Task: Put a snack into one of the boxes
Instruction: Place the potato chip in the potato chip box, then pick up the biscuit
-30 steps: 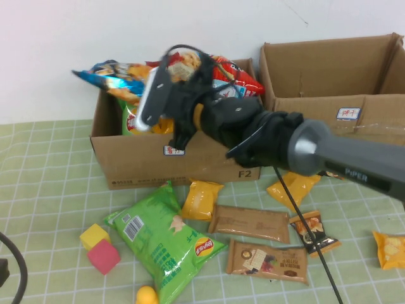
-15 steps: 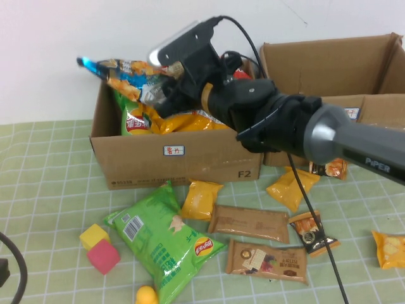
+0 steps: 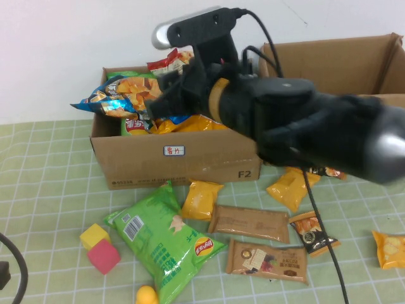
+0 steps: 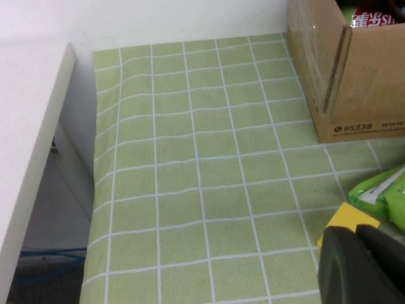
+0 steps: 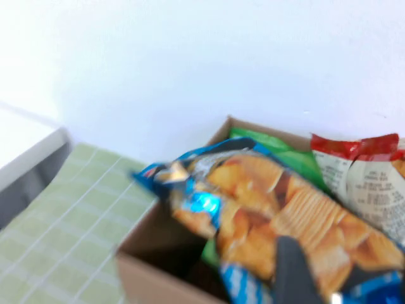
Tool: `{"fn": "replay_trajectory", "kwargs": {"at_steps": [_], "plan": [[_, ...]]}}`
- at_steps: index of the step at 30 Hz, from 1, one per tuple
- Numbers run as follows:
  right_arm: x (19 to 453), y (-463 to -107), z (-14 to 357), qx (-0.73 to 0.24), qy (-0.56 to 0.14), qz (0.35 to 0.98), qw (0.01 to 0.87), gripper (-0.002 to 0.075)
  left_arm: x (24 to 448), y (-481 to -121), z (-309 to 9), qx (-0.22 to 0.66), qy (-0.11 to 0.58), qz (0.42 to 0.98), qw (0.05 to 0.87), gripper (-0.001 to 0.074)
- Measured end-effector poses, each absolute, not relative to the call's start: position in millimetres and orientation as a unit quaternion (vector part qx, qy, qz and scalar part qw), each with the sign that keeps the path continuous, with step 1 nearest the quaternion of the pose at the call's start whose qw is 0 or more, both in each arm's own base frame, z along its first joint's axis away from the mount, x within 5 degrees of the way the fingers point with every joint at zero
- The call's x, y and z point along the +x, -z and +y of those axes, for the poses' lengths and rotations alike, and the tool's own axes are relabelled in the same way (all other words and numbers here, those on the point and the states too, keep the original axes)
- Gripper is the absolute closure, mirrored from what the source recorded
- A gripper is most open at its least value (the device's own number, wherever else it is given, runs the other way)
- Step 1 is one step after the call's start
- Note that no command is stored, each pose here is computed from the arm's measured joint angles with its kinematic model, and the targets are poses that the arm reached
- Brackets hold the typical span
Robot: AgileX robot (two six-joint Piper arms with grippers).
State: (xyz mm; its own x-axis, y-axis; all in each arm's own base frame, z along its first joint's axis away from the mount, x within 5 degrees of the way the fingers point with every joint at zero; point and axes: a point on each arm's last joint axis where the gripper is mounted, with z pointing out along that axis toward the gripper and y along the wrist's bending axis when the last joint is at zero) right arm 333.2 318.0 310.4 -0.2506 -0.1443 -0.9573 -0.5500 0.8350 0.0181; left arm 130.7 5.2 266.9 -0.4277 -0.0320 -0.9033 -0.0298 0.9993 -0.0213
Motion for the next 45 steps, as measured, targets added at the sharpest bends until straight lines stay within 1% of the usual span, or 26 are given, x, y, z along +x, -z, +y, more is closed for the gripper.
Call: {"fn": "replay_trajectory", "kwargs": {"at_steps": [2,4,5,7,12,15,17,19,22,26,32,34,36,37,41,42,43,45], "plan": [[309.0,-319.4,308.7,-0.256,-0.169,0.762,0.57,0.0526,130.6,-266.7,5.2,-0.018,0.001,0.845,0.534,0.0737],[285.5,-324.3,299.3,-0.275,-0.17,0.759,0.566,0.0634,130.6,-266.7,5.2,-0.018,0.001,0.845,0.534,0.0737],[273.5,-325.2,292.1,-0.283,-0.169,0.758,0.562,0.0666,130.6,-266.7,5.2,-0.018,0.001,0.845,0.534,0.0737],[251.3,-322.1,275.1,-0.296,-0.166,0.761,0.553,0.0701,130.6,-266.7,5.2,-0.018,0.001,0.845,0.534,0.0737],[206.6,-293.5,226.0,-0.319,-0.152,0.78,0.517,0.0723,130.6,-266.7,5.1,-0.019,0.002,0.845,0.534,0.0737],[174.9,-268.7,198.9,-0.35,-0.174,0.782,0.486,0.0726,130.7,-266.8,4.7,-0.025,0.009,0.845,0.534,0.0737],[150.0,-260.6,187.5,-0.397,-0.218,0.756,0.473,0.0727,130.7,-266.9,4.4,-0.029,0.013,0.845,0.534,0.0737],[130.7,-256.6,183.5,-0.424,-0.273,0.738,0.448,0.0727,130.7,-266.9,4.3,-0.029,0.014,0.845,0.535,0.0737],[112.0,-254.0,180.6,-0.44,-0.331,0.733,0.4,0.0727,130.7,-266.9,4.3,-0.029,0.014,0.845,0.535,0.0737],[107.2,-250.8,178.7,-0.438,-0.355,0.74,0.367,0.0727,130.7,-266.9,4.1,-0.033,0.018,0.844,0.535,0.0737],[119.6,-252.4,171.4,-0.397,-0.351,0.762,0.373,0.0728,130.5,-266.6,3.7,-0.036,0.022,0.845,0.533,0.0738],[124.1,-254.3,170.1,-0.413,-0.327,0.752,0.397,0.0728,130.5,-266.6,3.7,-0.036,0.022,0.845,0.533,0.0737],[131.4,-258.4,168.6,-0.431,-0.283,0.738,0.436,0.0728,130.5,-266.6,3.7,-0.036,0.022,0.845,0.533,0.0737],[138.1,-261.1,166.2,-0.427,-0.249,0.737,0.461,0.0728,130.5,-266.6,3.7,-0.036,0.022,0.845,0.533,0.0738],[169.9,-272.4,142.6,-0.337,-0.069,0.758,0.554,0.0728,130.5,-266.6,3.7,-0.036,0.022,0.845,0.533,0.0737],[175.2,-273.5,135.8,-0.315,-0.029,0.766,0.56,0.0728,130.5,-266.6,3.7,-0.036,0.022,0.845,0.533,0.0737],[180.9,-274.2,127.1,-0.297,0.028,0.774,0.558,0.0728,130.6,-266.6,3.7,-0.036,0.022,0.845,0.533,0.0737],[188.6,-271.4,113.0,-0.291,0.142,0.796,0.512,0.0728,130.6,-266.6,3.6,-0.036,0.023,0.845,0.533,0.0737]]}}
